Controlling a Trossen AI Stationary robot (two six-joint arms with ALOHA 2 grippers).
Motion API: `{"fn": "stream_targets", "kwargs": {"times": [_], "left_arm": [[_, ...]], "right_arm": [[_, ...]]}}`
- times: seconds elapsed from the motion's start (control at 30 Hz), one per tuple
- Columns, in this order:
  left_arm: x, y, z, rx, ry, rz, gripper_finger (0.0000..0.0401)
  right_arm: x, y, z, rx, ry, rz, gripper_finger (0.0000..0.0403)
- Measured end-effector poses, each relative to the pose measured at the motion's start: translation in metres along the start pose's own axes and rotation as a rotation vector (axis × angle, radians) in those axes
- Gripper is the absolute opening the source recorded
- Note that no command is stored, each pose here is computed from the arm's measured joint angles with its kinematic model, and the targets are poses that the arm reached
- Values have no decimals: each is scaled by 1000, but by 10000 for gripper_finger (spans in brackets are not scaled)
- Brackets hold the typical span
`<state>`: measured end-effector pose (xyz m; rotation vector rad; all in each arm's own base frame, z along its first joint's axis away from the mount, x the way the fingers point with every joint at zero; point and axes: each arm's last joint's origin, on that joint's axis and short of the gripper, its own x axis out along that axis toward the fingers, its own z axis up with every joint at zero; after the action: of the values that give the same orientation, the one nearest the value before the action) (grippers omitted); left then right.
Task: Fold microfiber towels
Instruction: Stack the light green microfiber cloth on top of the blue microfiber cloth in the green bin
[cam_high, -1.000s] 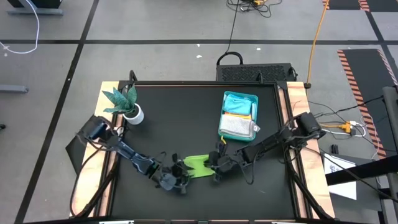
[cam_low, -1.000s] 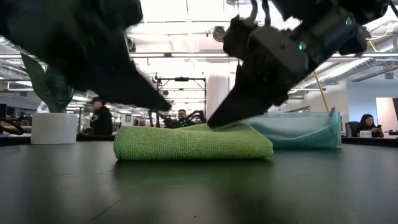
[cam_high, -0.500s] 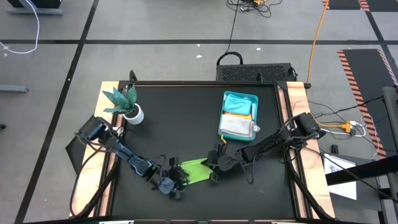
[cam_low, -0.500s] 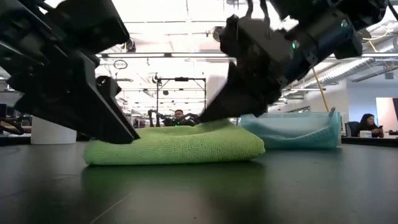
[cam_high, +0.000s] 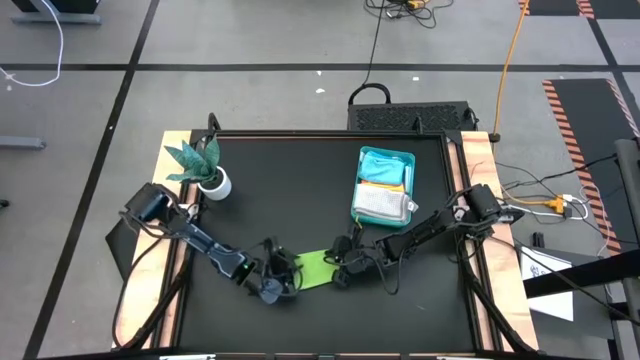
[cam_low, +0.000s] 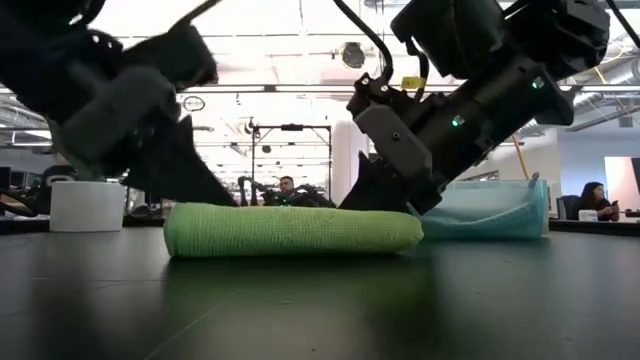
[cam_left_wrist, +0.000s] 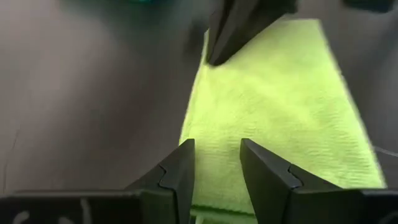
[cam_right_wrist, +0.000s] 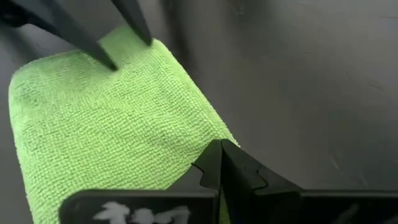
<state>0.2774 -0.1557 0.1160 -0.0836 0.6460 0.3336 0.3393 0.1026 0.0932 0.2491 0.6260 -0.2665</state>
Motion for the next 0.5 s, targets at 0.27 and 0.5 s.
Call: {"fn": "stream_targets", "kwargs": {"times": [0.27,0.5], "left_arm": [[-3,6,-17,-18,77,21,131],[-7,1,-19,-7,79,-5,131]], "right_arm": [[-17,11,6,-86,-8,39,0],[-34,34,11,-199,-103,159,6]]}}
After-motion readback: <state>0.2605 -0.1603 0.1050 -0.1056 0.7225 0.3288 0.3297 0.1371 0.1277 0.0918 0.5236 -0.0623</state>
